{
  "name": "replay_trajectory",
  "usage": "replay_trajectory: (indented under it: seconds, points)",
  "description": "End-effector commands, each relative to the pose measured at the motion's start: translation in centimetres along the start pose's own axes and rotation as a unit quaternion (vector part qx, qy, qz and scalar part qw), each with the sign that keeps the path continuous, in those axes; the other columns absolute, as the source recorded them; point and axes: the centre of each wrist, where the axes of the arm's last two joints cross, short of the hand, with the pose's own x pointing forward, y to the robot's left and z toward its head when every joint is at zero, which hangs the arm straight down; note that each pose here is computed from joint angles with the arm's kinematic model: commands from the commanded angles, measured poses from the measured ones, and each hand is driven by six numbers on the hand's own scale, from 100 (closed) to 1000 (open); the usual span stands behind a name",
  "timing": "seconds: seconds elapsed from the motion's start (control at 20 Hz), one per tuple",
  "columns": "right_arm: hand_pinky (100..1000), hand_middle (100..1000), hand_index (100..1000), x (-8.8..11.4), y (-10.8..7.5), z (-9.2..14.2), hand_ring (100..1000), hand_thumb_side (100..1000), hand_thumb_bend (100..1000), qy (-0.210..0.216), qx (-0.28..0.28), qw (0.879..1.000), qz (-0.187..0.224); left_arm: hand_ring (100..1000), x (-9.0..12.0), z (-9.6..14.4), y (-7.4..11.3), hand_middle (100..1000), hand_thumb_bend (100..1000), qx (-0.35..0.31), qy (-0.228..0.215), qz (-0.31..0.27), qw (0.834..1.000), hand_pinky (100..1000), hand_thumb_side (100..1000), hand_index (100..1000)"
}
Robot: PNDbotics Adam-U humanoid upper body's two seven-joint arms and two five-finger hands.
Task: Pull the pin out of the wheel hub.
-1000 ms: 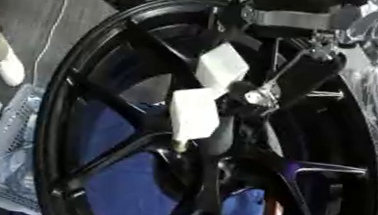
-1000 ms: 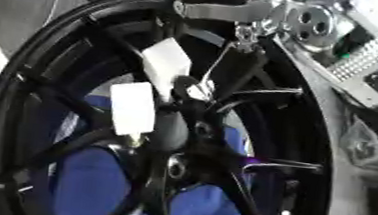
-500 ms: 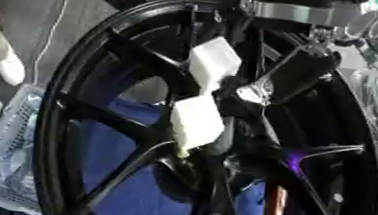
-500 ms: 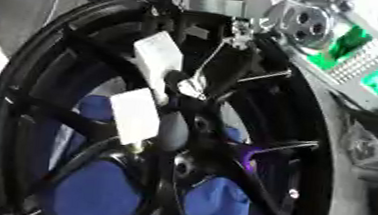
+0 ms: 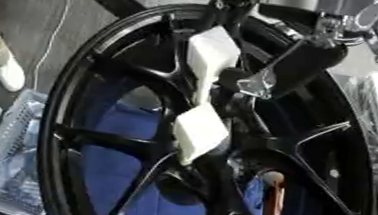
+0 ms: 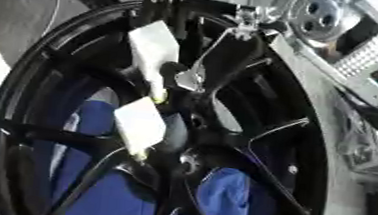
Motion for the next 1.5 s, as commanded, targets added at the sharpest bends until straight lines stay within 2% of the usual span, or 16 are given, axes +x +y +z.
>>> replay_trajectory:
  seconds: [0.05, 0.3, 0.5, 0.7, 0.9, 1.0, 1.15, 1.3, 1.5]
  points:
    - [753, 298, 372, -0.3, -1.5, 1.4, 642, 100, 100, 0.009, -0.023, 1.000, 0.012, 716, 0.6, -0.3, 0.3, 742, 100, 0.002, -0.012, -0.002, 1.000, 870, 740, 805]
    - [751, 288, 362, -1.6, -2.2, 3.0, 633, 100, 100, 0.031, -0.069, 0.997, 0.005, 717, 0.6, -0.4, 0.4, 743, 100, 0.001, -0.013, -0.002, 1.000, 871, 739, 805]
    - [753, 283, 358, -3.3, -2.4, 5.0, 631, 100, 100, 0.079, -0.113, 0.990, 0.006, 717, 0.5, -0.3, 0.5, 743, 100, 0.003, -0.013, -0.003, 1.000, 872, 739, 805]
    - [749, 273, 348, -5.1, -2.3, 7.1, 621, 100, 100, 0.156, -0.160, 0.975, 0.008, 717, 0.5, -0.1, 0.7, 743, 100, 0.010, -0.011, -0.008, 1.000, 873, 739, 806]
    - [740, 266, 342, -6.8, -1.9, 9.0, 612, 100, 100, 0.235, -0.206, 0.950, 0.004, 717, 0.4, 0.1, 1.0, 743, 100, 0.017, -0.009, -0.014, 1.000, 873, 738, 806]
    - [736, 273, 348, -8.4, -1.5, 9.9, 611, 100, 100, 0.287, -0.226, 0.931, -0.005, 717, 0.3, 0.2, 1.1, 743, 100, 0.021, -0.008, -0.017, 1.000, 874, 738, 805]
    - [733, 274, 350, -11.3, -0.4, 11.5, 608, 100, 100, 0.370, -0.252, 0.894, -0.024, 717, 0.3, 0.3, 1.2, 744, 100, 0.023, -0.007, -0.019, 1.000, 874, 737, 805]
    - [740, 284, 360, -13.9, 0.9, 13.5, 617, 100, 100, 0.452, -0.273, 0.848, -0.031, 718, 0.2, 0.4, 1.1, 744, 100, 0.022, -0.005, -0.019, 1.000, 875, 736, 806]
    - [747, 299, 375, -16.6, 2.5, 16.3, 629, 100, 100, 0.548, -0.295, 0.782, -0.028, 718, 0.2, 0.3, 1.0, 744, 100, 0.019, -0.006, -0.016, 1.000, 875, 736, 806]
